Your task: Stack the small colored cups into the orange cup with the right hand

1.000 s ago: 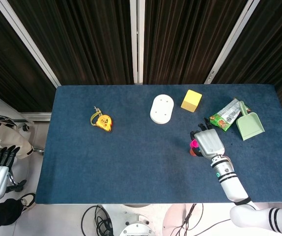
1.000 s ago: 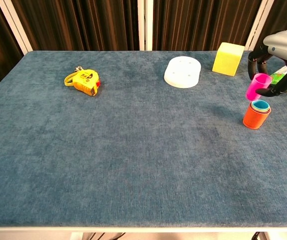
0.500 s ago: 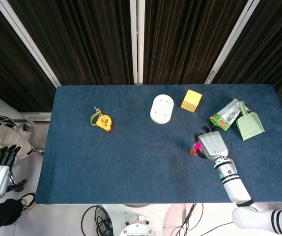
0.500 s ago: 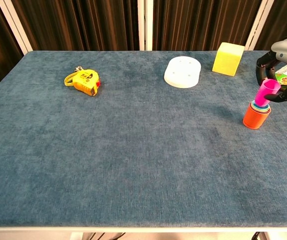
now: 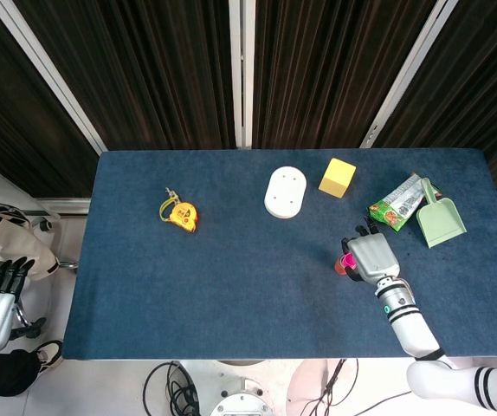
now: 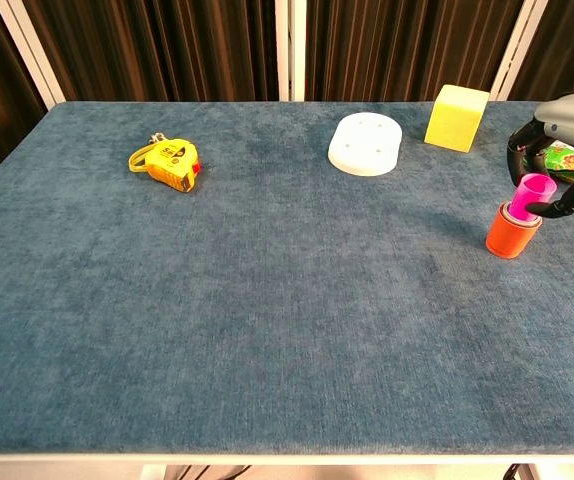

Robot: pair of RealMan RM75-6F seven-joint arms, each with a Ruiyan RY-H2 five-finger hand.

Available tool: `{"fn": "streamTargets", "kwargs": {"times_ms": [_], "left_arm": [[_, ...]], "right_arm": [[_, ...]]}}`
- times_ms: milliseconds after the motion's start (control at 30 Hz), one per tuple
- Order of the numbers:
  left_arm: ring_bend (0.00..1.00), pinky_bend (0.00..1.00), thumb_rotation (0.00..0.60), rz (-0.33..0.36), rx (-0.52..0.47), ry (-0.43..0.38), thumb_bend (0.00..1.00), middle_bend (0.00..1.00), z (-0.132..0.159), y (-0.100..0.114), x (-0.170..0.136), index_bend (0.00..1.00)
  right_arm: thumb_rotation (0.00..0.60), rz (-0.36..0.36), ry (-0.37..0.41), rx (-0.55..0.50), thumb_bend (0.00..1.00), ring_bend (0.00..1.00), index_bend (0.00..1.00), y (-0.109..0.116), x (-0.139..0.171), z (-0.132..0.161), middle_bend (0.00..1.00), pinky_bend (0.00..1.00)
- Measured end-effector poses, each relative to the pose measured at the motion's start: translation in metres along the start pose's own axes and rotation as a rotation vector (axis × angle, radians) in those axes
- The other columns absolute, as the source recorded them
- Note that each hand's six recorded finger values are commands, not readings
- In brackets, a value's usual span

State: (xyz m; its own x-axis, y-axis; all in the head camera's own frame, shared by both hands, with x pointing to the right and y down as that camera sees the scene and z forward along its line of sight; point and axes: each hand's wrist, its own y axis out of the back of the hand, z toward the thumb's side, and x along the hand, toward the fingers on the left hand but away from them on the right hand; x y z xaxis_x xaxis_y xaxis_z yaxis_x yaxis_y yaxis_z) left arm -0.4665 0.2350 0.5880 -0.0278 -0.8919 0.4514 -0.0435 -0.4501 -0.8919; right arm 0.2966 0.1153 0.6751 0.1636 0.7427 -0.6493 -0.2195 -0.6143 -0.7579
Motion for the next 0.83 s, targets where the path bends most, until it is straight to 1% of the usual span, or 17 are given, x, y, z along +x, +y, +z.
{"fn": "streamTargets", "kwargs": {"times_ms": [100,233,333,400,467,533,600,633,700,767,833], "left_arm": [[0.0,0.0,0.6,0.001,0.0,-0.002,0.08,0.04,0.0,0.0,0.0,0.06],[0.0,0.0,0.6,0.0,0.0,-0.005,0.08,0.04,0.001,0.0,0.001,0.06],[0.0,0.0,0.6,0.001,-0.003,-0.007,0.08,0.04,0.002,0.0,0.001,0.06],[0.0,0.0,0.6,0.003,-0.003,-0.012,0.08,0.04,0.004,0.001,0.002,0.06],[0.0,0.0,0.6,0.006,-0.003,-0.016,0.08,0.04,0.005,0.001,0.002,0.06],[0.0,0.0,0.6,0.008,-0.001,-0.021,0.08,0.04,0.007,0.003,0.003,0.06],[0.0,0.0,0.6,0.012,0.001,-0.027,0.08,0.04,0.008,0.004,0.004,0.06],[0.0,0.0,0.6,0.013,0.001,-0.028,0.08,0.04,0.009,0.005,0.004,0.06],[0.0,0.0,0.6,0.017,0.002,-0.032,0.08,0.04,0.012,0.006,0.004,0.06],[0.0,0.0,0.6,0.022,0.007,-0.034,0.08,0.04,0.013,0.008,0.005,0.06],[0.0,0.0,0.6,0.031,0.012,-0.033,0.08,0.04,0.014,0.01,0.005,0.06]], "right_arm": [[0.6,-0.004,-0.005,-0.003,0.09,0.08,0.32,0.003,0.001,-0.004,0.38,0.0],[0.6,-0.003,-0.013,-0.008,0.07,0.05,0.26,0.006,0.003,-0.01,0.33,0.0],[0.6,-0.009,-0.024,-0.018,0.06,0.04,0.24,0.01,0.008,-0.016,0.31,0.0],[0.6,-0.033,-0.035,-0.032,0.06,0.04,0.23,0.014,0.013,-0.02,0.3,0.0],[0.6,-0.071,-0.045,-0.041,0.06,0.02,0.17,0.019,0.021,-0.027,0.26,0.0],[0.6,-0.106,-0.053,-0.043,0.06,0.0,0.07,0.022,0.031,-0.035,0.19,0.0],[0.6,-0.141,-0.059,-0.047,0.06,0.0,0.01,0.022,0.047,-0.046,0.11,0.0],[0.6,-0.155,-0.062,-0.052,0.06,0.0,0.0,0.021,0.055,-0.051,0.06,0.0],[0.6,-0.19,-0.077,-0.072,0.06,0.0,0.0,0.016,0.076,-0.066,0.01,0.0],[0.6,-0.225,-0.106,-0.094,0.05,0.0,0.0,0.01,0.094,-0.082,0.0,0.0],[0.6,-0.275,-0.147,-0.116,0.05,0.0,0.0,0.005,0.113,-0.101,0.0,0.0]]}}
